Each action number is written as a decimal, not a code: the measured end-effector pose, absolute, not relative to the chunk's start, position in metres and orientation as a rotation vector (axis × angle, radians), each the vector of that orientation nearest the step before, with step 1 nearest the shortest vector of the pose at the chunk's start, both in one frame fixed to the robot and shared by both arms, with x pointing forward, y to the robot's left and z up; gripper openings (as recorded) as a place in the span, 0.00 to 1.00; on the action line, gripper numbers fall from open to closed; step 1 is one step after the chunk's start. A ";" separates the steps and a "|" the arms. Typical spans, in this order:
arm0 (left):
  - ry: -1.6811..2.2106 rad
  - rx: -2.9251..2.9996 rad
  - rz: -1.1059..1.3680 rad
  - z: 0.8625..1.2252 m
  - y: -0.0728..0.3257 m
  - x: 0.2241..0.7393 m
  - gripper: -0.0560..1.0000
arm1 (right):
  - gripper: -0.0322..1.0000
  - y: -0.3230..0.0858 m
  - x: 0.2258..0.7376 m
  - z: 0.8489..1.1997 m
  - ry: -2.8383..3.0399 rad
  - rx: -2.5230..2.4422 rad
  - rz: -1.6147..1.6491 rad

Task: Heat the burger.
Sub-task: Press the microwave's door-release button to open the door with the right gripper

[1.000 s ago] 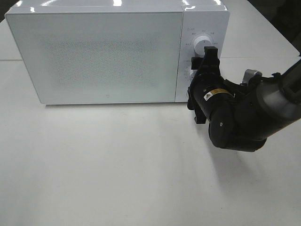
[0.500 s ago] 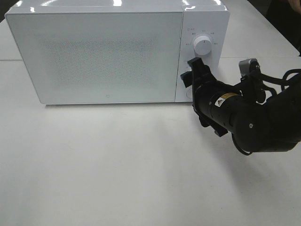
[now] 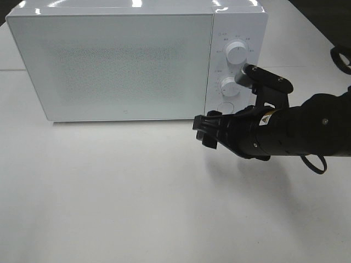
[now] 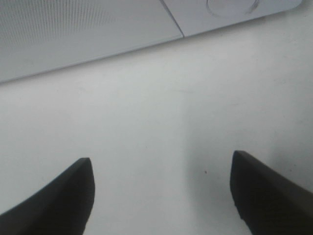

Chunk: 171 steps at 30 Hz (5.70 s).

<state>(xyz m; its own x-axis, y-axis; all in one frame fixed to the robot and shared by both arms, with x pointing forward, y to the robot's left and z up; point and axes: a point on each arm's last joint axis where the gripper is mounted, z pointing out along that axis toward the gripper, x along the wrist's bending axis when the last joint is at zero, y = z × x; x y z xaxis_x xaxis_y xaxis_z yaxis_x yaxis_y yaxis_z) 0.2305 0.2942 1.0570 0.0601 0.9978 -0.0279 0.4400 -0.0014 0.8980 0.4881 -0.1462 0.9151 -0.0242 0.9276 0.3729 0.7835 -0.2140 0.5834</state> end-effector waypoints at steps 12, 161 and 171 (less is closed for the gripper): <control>1.489 1.554 0.899 1.057 0.294 0.230 0.98 | 0.75 -0.148 0.464 0.934 2.205 1.834 0.905; 1.489 1.554 0.899 1.057 0.294 0.230 0.98 | 0.76 -0.281 0.440 0.956 1.482 1.465 1.061; 1.489 1.554 0.899 1.057 0.294 0.230 0.98 | 0.76 -0.240 0.446 0.929 1.519 1.414 1.052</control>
